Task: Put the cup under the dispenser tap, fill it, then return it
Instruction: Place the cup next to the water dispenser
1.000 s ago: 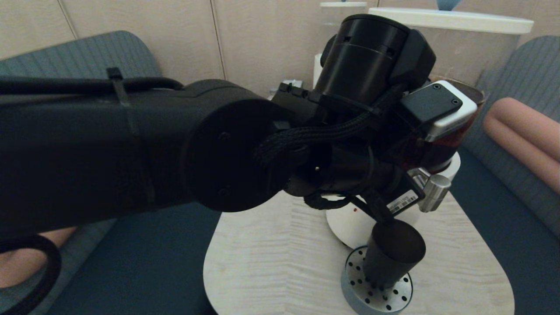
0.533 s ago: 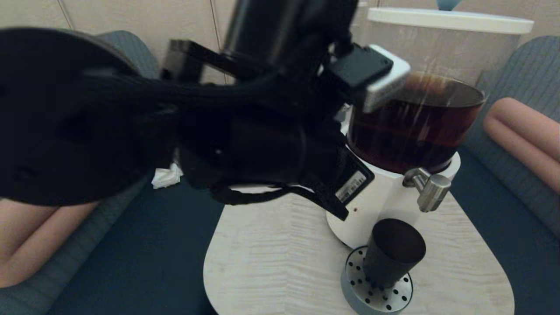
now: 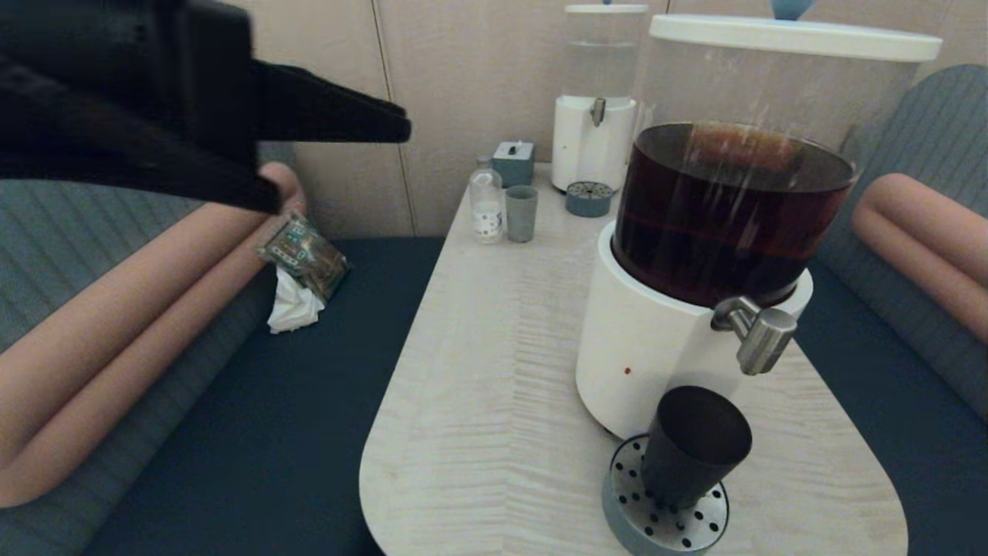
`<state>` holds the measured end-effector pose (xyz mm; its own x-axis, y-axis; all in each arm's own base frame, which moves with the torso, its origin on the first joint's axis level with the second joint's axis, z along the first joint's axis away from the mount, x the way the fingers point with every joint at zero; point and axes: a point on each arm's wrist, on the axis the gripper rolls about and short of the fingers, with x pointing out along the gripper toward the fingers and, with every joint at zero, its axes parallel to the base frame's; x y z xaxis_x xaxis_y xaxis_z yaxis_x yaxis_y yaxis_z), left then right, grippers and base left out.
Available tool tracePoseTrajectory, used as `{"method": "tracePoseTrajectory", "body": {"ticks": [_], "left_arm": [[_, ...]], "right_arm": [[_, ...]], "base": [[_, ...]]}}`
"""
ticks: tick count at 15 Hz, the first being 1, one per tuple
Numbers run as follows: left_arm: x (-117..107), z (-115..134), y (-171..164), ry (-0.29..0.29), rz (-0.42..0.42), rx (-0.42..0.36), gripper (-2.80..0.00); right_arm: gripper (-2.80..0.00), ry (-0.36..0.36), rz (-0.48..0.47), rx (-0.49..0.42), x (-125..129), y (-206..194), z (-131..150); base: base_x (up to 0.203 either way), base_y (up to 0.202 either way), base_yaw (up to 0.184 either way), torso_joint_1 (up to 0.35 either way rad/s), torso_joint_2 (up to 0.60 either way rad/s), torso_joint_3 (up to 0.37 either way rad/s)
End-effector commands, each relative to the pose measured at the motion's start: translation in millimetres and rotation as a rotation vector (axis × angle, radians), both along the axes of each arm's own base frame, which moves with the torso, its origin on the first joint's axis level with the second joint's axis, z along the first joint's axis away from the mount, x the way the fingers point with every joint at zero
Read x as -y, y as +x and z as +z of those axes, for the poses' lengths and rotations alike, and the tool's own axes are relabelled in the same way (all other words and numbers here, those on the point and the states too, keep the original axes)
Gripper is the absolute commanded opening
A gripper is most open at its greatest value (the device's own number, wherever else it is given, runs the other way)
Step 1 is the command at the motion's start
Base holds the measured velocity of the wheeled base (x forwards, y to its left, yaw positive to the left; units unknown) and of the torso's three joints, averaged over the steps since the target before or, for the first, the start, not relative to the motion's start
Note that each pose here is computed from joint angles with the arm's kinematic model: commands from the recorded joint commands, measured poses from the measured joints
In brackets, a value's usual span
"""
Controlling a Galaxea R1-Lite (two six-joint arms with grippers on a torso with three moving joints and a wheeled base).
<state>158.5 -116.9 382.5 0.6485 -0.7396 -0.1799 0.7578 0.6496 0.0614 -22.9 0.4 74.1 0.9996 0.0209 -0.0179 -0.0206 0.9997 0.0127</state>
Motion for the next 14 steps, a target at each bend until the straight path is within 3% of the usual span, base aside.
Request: {"method": "tracePoseTrajectory", "body": {"ticks": [1, 3, 6, 7, 14], "left_arm": [[-32, -15, -28, -0.037, -0.070, -0.007, -2.80], [-32, -50, -23, -0.050, -0.109, -0.027, -2.80], [-25, -82, -7, -0.128, -0.177, 0.075, -2.80], [-21, -93, 2, -0.140, -0.190, 0.076, -2.80], [-5, -163, 35, -0.159, -0.232, -0.023, -2.80]], "right_arm": [[-2.80, 0.000, 0.001, -0.001, 0, 0, 0], [-2.80, 0.000, 0.001, -0.001, 0, 0, 0], [-2.80, 0.000, 0.001, -0.001, 0, 0, 0], [-2.80, 0.000, 0.001, -0.001, 0, 0, 0], [-2.80, 0.000, 0.001, -0.001, 0, 0, 0]], "base": [[0.000, 0.000, 0.000, 0.000, 0.00, 0.000], [0.000, 0.000, 0.000, 0.000, 0.00, 0.000], [0.000, 0.000, 0.000, 0.000, 0.00, 0.000], [0.000, 0.000, 0.000, 0.000, 0.00, 0.000], [0.000, 0.000, 0.000, 0.000, 0.00, 0.000]]}}
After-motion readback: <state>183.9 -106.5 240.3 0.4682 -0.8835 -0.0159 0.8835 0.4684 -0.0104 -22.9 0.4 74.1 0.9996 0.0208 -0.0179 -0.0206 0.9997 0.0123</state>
